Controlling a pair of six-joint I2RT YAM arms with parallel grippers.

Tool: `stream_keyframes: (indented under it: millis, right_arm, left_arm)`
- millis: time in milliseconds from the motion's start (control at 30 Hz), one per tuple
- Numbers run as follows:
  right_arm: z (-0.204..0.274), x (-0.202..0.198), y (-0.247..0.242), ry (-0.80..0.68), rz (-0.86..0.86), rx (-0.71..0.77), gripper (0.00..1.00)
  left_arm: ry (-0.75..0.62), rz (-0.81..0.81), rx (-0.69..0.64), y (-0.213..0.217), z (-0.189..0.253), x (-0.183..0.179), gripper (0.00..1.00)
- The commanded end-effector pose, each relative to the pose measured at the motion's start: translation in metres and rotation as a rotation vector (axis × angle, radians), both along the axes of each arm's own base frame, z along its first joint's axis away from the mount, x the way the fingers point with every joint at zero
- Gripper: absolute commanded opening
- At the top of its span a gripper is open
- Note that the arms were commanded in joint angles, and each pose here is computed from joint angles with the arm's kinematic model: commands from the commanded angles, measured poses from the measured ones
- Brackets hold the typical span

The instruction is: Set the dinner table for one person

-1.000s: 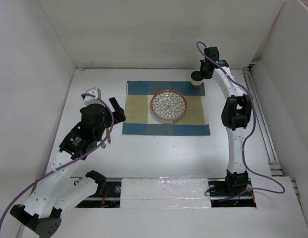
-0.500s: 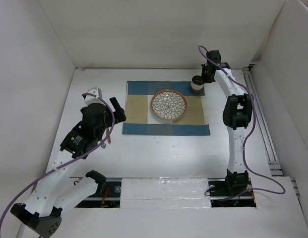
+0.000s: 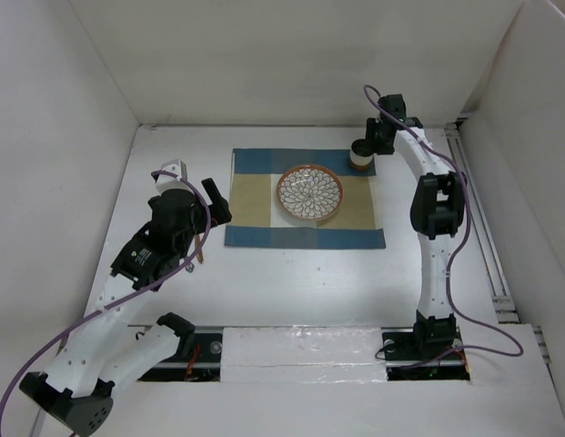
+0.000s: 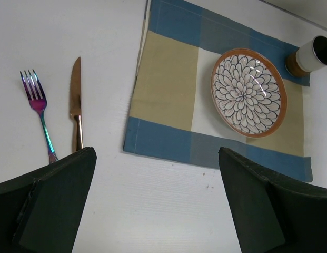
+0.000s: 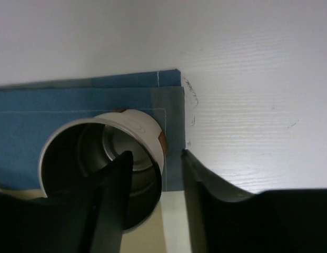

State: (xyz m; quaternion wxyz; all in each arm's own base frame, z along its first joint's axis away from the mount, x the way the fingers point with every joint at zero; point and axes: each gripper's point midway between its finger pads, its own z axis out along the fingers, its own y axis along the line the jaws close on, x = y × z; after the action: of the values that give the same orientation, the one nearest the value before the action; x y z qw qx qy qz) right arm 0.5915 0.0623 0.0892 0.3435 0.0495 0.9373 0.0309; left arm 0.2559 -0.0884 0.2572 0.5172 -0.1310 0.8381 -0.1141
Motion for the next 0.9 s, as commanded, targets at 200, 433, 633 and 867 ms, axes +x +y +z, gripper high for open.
stream_keyframes:
  millis: [200,433,633,867]
  right_arm:
    - [0.076,-0.004,0.016,-0.144,0.022,0.017,1.0]
    - [0.171,-0.023,-0.005,-0.323,-0.05,-0.036,1.0]
    - [0.238,-0.07,0.026,-0.466,0.03,-0.029,1.0]
    - [0.241,-0.168,0.107,-0.6,0.302,0.116,1.0]
  left_arm:
    - [-0.005,0.041,0.008,0.006,-0.001,0.003,1.0]
    - [0.057,0.143,0.038,0.017,-0.015,0.009,1.0]
    - [0.125,0.205,-0.008,0.026,-0.029,0.019,1.0]
    - [0.311,0.284,-0.123,0.089,-0.083,0.067,1.0]
